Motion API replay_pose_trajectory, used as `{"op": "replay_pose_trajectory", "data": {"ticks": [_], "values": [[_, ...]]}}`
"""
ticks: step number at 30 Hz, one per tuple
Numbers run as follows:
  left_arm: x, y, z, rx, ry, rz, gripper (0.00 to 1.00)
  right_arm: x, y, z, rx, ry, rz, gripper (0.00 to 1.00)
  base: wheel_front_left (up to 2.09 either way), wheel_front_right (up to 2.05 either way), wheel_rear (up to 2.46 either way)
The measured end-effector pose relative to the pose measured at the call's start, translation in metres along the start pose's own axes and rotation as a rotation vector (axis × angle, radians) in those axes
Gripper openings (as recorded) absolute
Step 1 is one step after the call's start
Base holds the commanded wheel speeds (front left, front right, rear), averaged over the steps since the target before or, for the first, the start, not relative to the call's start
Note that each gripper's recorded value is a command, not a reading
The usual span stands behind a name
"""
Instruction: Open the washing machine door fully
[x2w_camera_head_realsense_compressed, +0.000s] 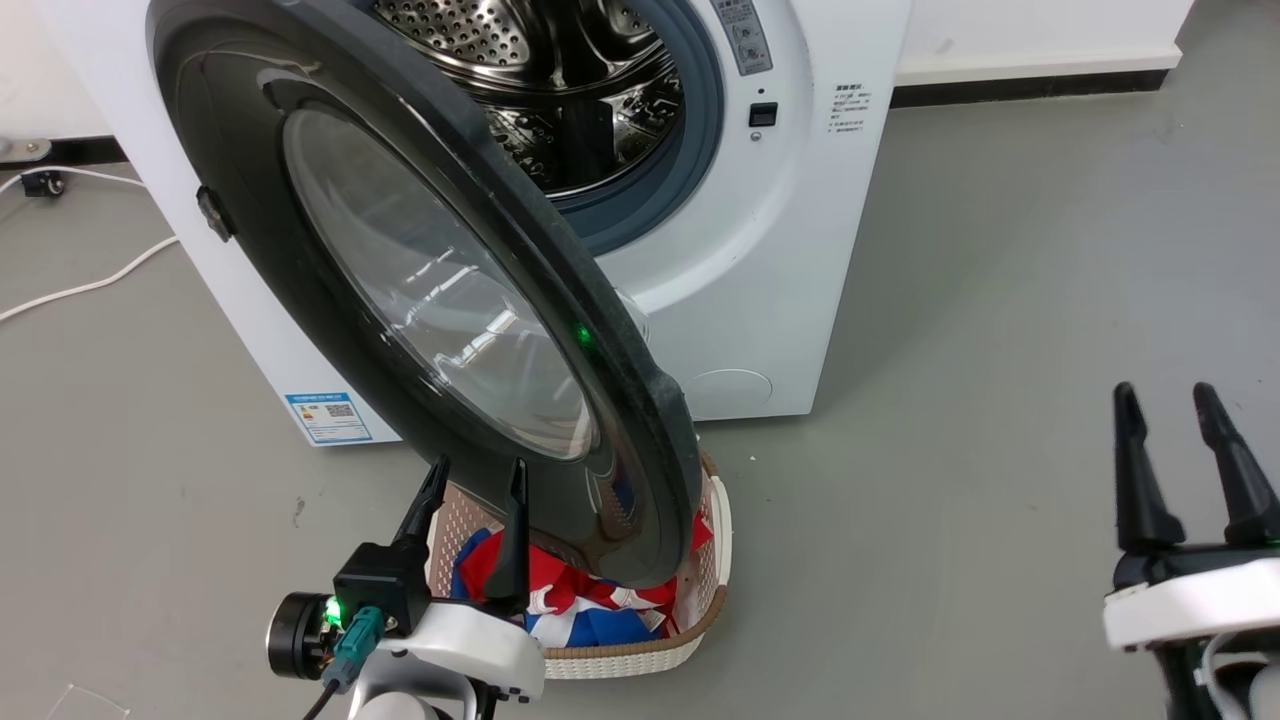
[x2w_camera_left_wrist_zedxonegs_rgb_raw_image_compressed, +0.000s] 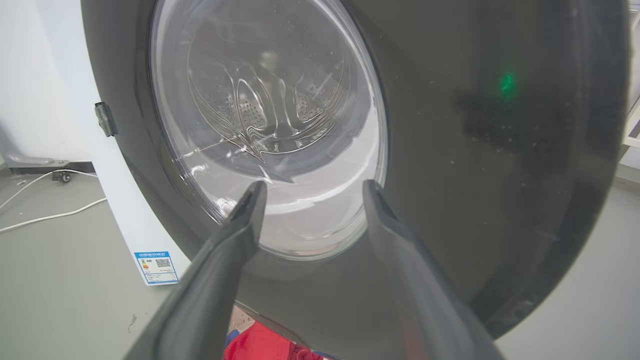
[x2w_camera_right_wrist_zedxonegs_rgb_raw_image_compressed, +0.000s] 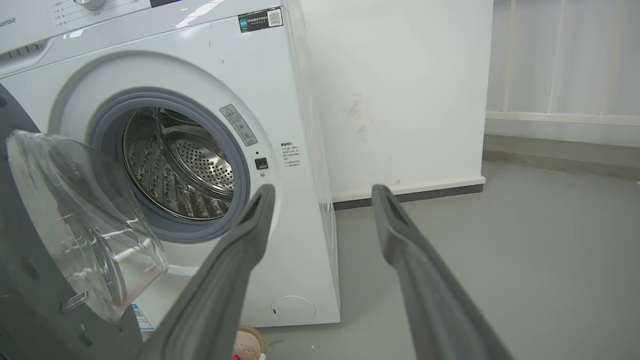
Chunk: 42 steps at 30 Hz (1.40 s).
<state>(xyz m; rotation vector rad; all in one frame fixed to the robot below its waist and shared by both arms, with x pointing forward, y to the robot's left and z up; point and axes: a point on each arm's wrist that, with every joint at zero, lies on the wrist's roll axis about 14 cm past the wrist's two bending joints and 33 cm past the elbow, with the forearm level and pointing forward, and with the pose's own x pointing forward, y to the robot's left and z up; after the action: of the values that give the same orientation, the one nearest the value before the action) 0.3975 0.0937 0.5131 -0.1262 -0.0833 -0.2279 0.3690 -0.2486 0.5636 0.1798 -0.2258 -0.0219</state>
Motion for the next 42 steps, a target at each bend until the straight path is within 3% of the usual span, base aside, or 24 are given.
{"op": "replay_pose_trajectory", "data": {"ticks": [7,25,26,27,28,34,42], "values": [[-0.003,0.005,0.001,0.007,-0.002,0.016,1.00,-0.016,0.031,-0.014,-0.159,0.081,0.038,1.00,0.00,0.00,0.00],[-0.004,0.009,-0.005,0.014,0.016,0.025,1.00,-0.027,0.035,-0.036,-0.145,0.151,0.032,1.00,0.00,0.00,0.00],[-0.004,0.009,-0.005,0.014,0.016,0.026,0.72,-0.027,0.036,-0.036,-0.145,0.151,0.033,1.00,0.00,0.00,0.00],[-0.004,0.009,-0.005,0.013,0.016,0.027,0.31,-0.027,0.036,-0.036,-0.145,0.151,0.034,1.00,0.00,0.00,0.00],[-0.004,0.009,-0.005,0.013,0.017,0.027,0.01,-0.027,0.037,-0.036,-0.144,0.151,0.035,1.00,0.00,0.00,0.00],[-0.002,0.013,0.009,0.016,-0.026,0.046,0.00,-0.028,0.038,-0.038,-0.131,0.155,0.036,1.00,0.00,0.00,0.00],[0.004,0.021,0.082,0.046,-0.249,0.082,0.00,-0.029,0.040,-0.036,-0.129,0.150,0.044,1.00,0.00,0.00,0.00]]}}
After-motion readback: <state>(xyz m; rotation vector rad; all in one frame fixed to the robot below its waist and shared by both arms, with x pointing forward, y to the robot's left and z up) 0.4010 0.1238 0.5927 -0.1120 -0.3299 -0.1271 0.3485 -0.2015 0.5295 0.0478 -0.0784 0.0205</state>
